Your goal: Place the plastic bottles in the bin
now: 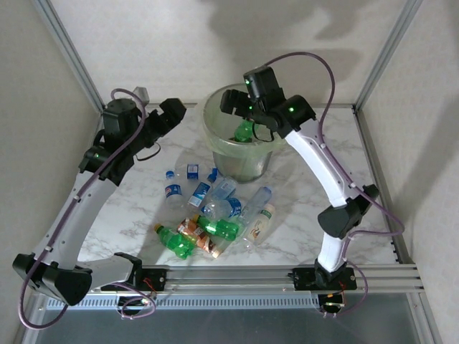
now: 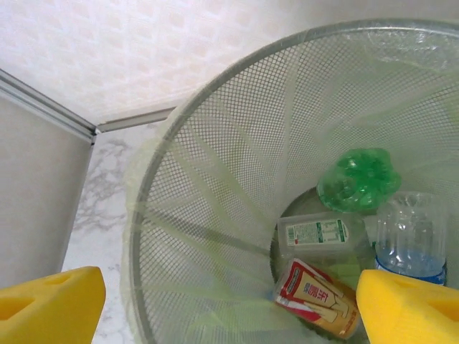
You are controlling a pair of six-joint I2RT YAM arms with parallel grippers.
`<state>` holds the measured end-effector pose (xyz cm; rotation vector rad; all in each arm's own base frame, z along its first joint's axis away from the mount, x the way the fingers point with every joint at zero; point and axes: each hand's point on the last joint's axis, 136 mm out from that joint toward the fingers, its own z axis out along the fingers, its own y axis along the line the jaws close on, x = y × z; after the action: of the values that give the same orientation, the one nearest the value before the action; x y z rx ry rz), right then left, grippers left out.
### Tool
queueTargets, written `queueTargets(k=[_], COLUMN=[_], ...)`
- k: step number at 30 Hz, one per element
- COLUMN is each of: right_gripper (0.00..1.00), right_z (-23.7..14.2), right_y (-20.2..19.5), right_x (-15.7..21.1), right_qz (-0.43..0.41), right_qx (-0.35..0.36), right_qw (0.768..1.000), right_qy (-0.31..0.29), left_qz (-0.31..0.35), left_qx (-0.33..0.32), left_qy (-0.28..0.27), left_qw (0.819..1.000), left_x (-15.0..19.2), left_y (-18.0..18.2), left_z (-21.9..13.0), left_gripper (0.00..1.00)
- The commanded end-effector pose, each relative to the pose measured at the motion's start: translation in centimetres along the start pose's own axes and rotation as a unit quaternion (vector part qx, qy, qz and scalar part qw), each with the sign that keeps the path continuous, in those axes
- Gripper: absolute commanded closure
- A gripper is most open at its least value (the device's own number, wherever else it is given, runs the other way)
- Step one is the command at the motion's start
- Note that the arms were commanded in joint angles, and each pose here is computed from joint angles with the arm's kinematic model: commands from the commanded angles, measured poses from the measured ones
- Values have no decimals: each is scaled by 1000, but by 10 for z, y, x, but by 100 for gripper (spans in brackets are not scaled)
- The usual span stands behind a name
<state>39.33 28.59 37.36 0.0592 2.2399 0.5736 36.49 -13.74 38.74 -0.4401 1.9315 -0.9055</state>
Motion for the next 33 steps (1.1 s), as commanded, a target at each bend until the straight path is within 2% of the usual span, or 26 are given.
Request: queueTargets(k=[1,7,10,17,22,26,30,33], right_gripper=[9,10,10,10,10,11,13,12], right_z=[-46,-77,-92,-113,-112,-94,-81,-75], right_y=[19,32,34,23,-3,-26,-41,-68], right_x=[0,27,49,111,152,190,218,241], right_qz=[-11,-36,-50,-70,-69,-51,-43,-26], right_qx=[-40,-81,-85,-105,-53,-9,45,106], right_qw=[999,995,994,992,995,995,990,982], right_qy=[-28,-39,-44,-5,43,88,128,155], left_qz=[30,24,12,18,-2,10,-3,-5], left_qx=[1,-33,-20,-2,9,1,-3,-3], left_qy=[3,23,48,41,51,46,56,65], left_qw=[1000,999,999,999,999,999,998,998], left_x=[2,25,33,35,45,43,56,60], left_y=[-1,32,26,5,7,9,23,23], left_z=[-15,-6,6,9,14,9,14,17], left_gripper=[12,16,20,20,21,21,21,22])
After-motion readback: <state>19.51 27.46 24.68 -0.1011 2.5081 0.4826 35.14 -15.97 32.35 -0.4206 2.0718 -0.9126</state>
